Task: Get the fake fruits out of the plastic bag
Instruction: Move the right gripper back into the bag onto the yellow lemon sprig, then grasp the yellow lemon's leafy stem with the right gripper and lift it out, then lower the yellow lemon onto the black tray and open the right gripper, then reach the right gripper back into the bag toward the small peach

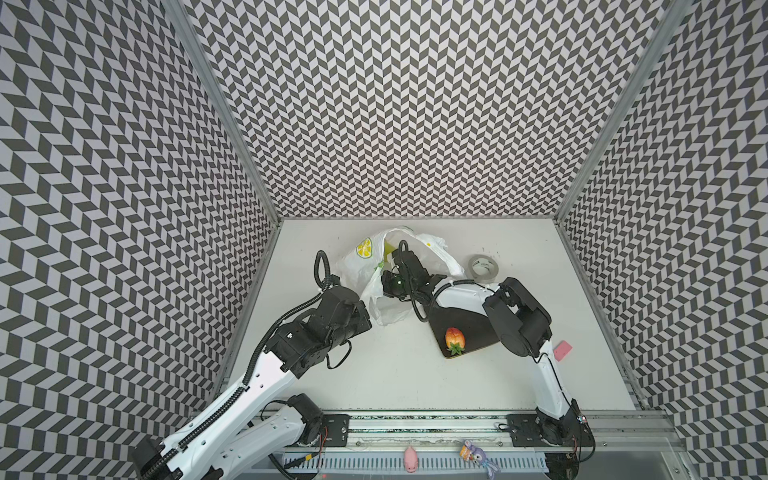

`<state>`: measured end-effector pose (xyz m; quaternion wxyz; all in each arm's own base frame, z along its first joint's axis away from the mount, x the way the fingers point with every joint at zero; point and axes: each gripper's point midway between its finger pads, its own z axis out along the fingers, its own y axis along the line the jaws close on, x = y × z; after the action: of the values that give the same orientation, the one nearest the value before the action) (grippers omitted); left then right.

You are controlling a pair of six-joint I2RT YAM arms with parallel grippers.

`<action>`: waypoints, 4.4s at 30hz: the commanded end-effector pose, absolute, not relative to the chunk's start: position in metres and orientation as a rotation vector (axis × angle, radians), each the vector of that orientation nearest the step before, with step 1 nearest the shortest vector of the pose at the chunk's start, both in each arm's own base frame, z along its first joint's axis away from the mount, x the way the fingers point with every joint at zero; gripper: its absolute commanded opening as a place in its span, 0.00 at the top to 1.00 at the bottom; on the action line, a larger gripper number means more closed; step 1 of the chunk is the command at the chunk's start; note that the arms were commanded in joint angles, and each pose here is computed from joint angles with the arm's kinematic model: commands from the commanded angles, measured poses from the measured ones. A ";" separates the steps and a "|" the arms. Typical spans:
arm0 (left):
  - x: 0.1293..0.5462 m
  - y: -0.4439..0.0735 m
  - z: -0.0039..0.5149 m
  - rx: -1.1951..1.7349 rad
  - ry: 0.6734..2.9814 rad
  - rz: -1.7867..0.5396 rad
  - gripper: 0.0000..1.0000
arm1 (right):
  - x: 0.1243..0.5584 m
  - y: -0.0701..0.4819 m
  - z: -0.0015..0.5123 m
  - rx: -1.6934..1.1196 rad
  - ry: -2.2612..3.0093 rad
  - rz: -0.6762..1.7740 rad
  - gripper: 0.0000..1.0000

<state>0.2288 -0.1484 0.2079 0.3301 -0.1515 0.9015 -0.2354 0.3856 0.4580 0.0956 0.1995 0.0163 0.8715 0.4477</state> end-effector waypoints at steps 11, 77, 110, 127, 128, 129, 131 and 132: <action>0.242 -0.146 0.232 -0.445 2.221 -0.659 1.00 | 0.341 0.417 0.204 -0.021 2.237 1.210 1.00; 0.247 -0.159 0.243 -0.398 2.133 -0.772 1.00 | 0.240 0.118 0.111 0.379 2.359 1.104 1.00; 0.233 -0.158 0.235 -0.371 2.156 -0.813 1.00 | 0.267 0.187 0.266 -0.040 2.099 0.737 0.56; 0.222 -0.142 0.226 -0.435 2.173 -0.780 1.00 | 0.302 0.394 0.217 -0.552 2.048 0.684 0.58; 0.222 -0.141 0.224 -0.434 2.176 -0.776 1.00 | 0.310 0.399 0.207 -0.528 2.076 0.673 0.58; 0.222 -0.141 0.223 -0.433 2.180 -0.773 1.00 | 0.318 0.405 0.198 -0.501 2.100 0.651 0.58; 0.221 -0.141 0.221 -0.423 2.188 -0.765 1.00 | 0.333 0.413 0.180 -0.434 2.153 0.606 0.58; 0.221 -0.141 0.219 -0.417 2.193 -0.759 1.00 | 0.341 0.417 0.172 -0.411 2.173 0.587 0.57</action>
<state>0.2239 -0.1461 0.2288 0.3858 -0.1608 0.8531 -0.3124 0.3170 0.4103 0.1744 0.3980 -0.2154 0.8576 0.2444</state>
